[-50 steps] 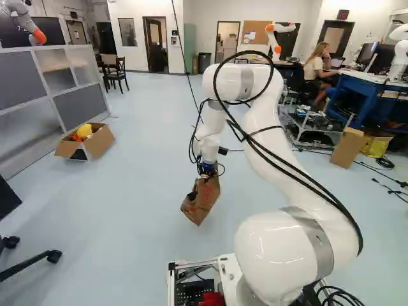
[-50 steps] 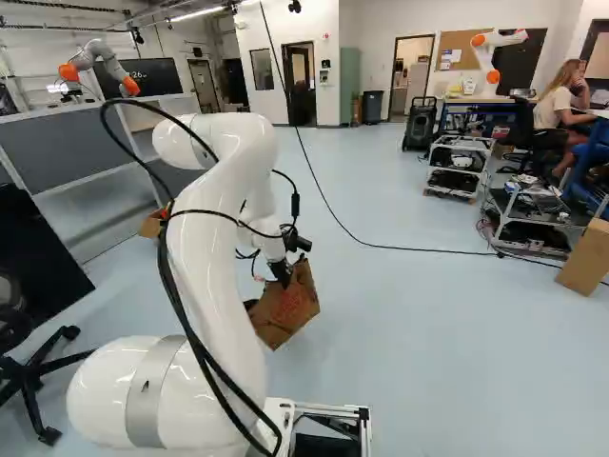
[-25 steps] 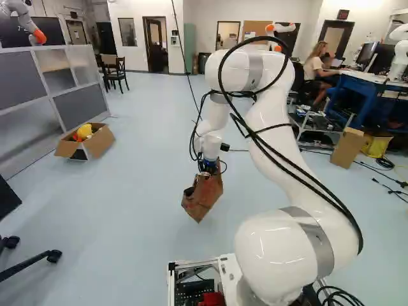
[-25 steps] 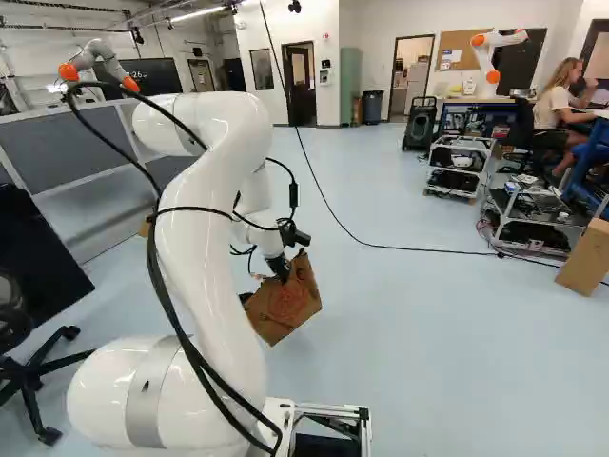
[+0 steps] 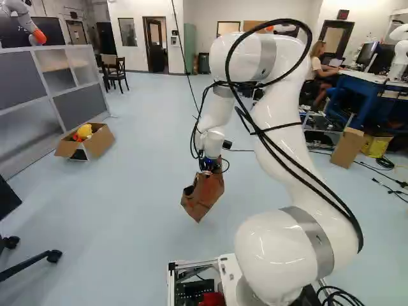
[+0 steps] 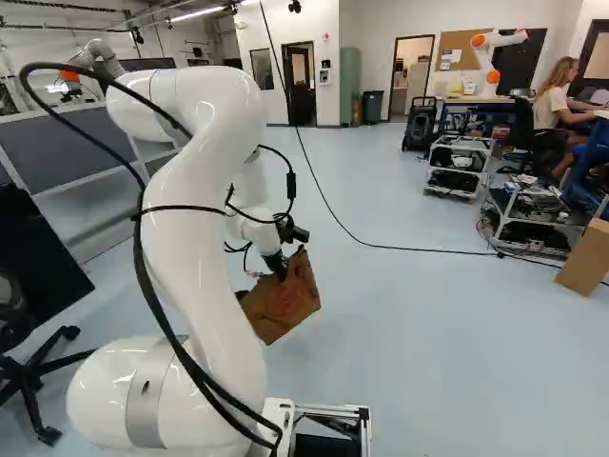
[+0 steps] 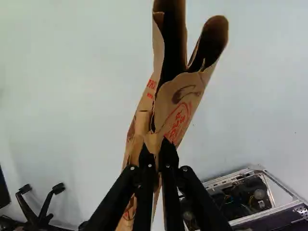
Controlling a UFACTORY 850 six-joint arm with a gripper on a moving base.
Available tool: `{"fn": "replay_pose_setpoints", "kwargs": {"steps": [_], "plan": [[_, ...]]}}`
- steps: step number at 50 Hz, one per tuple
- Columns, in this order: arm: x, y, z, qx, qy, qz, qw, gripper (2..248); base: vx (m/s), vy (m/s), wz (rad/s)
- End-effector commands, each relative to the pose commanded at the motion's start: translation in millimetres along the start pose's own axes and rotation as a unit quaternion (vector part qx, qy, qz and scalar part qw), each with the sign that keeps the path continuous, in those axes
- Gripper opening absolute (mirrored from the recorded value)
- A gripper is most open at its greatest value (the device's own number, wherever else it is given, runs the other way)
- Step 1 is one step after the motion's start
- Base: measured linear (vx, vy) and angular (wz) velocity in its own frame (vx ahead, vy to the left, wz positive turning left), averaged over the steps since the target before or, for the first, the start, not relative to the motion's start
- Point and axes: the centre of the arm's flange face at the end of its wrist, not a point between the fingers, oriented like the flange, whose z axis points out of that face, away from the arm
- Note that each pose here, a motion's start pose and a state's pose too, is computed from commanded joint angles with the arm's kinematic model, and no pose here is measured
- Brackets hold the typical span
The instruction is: Pick up the grocery bag from the ground
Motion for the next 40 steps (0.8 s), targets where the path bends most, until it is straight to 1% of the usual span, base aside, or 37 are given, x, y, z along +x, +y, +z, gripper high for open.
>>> {"fn": "replay_pose_setpoints", "kwargs": {"steps": [40], "plan": [[-26.8, 15.3, -69.0, 0.014, 0.018, -0.004, 0.9997, 21, 0.000, 0.000, 0.000]]}}
